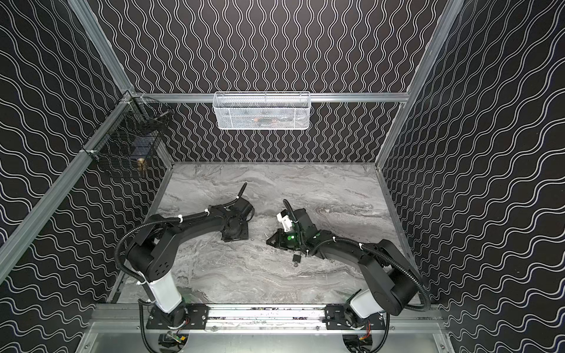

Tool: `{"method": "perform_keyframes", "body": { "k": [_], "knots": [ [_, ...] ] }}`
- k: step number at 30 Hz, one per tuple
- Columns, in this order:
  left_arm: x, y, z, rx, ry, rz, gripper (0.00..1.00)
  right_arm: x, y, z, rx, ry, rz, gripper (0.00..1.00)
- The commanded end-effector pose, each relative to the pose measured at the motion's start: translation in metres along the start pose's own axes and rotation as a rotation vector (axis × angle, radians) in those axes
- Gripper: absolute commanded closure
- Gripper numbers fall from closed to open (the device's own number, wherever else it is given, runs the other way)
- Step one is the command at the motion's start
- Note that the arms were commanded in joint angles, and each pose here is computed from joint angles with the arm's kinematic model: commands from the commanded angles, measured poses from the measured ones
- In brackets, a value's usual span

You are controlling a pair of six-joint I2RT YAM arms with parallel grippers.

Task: Unlock with the key
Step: 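Lower the left gripper over the second black padlock while the right gripper holds the key, then close the left gripper on the black padlock body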

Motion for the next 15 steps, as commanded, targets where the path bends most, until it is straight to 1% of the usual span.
{"method": "perform_keyframes", "body": {
  "k": [1,5,8,15],
  "knots": [
    [-0.003,-0.008,-0.006,-0.031,0.044,-0.024,0.44,0.004,0.004,0.0,0.017,-0.015,0.009,1.0],
    [0.005,-0.008,-0.009,0.015,0.018,-0.056,0.42,0.005,0.003,0.001,0.004,-0.018,0.014,1.0],
    [0.006,-0.011,-0.015,0.027,0.032,-0.08,0.42,0.004,0.002,0.0,0.002,-0.015,0.009,1.0],
    [-0.002,-0.014,-0.019,-0.007,0.065,-0.083,0.45,0.004,0.001,-0.002,0.002,-0.008,0.003,1.0]
  ]
}}
Point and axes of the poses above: each gripper's point midway between its finger pads, its own z axis back along the fingers, its own y axis along the line the jaws close on, x = y × z, the point moved 3 cm from there along z, back along the fingers, and after that the axes turned 11 degrees about z, right-handed, at the moved point
